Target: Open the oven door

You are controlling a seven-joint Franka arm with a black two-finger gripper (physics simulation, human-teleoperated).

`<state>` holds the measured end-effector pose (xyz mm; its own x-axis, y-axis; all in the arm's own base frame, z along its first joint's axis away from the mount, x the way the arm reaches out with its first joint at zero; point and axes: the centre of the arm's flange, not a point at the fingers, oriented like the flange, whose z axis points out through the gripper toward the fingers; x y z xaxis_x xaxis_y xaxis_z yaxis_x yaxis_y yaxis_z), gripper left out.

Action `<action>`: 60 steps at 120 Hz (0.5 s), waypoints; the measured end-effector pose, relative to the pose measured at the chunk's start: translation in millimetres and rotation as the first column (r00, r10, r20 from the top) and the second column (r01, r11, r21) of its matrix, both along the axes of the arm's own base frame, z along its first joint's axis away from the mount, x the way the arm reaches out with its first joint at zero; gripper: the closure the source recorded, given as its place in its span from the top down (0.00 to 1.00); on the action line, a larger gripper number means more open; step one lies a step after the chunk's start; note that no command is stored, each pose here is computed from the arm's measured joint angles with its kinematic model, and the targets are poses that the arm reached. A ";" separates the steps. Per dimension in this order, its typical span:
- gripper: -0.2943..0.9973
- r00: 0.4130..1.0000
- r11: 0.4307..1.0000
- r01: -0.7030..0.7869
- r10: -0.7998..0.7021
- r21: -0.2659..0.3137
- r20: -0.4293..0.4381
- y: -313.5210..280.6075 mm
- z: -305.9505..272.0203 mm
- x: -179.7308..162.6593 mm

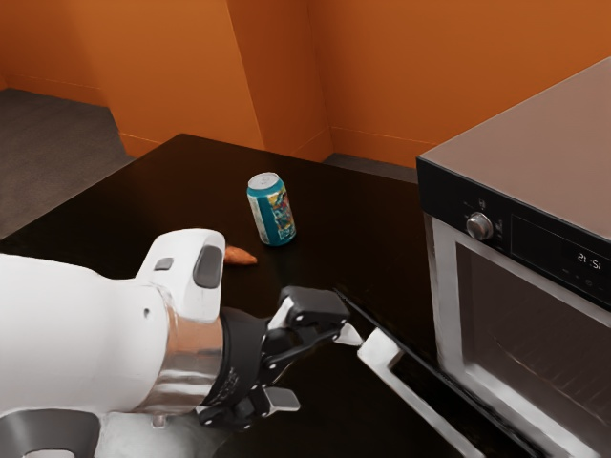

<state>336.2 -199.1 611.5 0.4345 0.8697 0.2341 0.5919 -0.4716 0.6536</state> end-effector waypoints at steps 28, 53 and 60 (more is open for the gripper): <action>0.77 0.972 0.983 -0.181 0.180 0.014 -0.151 122.4 187.3 5.8; 0.77 0.788 0.952 -0.297 0.288 0.073 -0.543 221.3 101.7 28.4; 0.77 0.741 0.955 -0.282 0.274 0.085 -0.613 220.7 77.3 43.5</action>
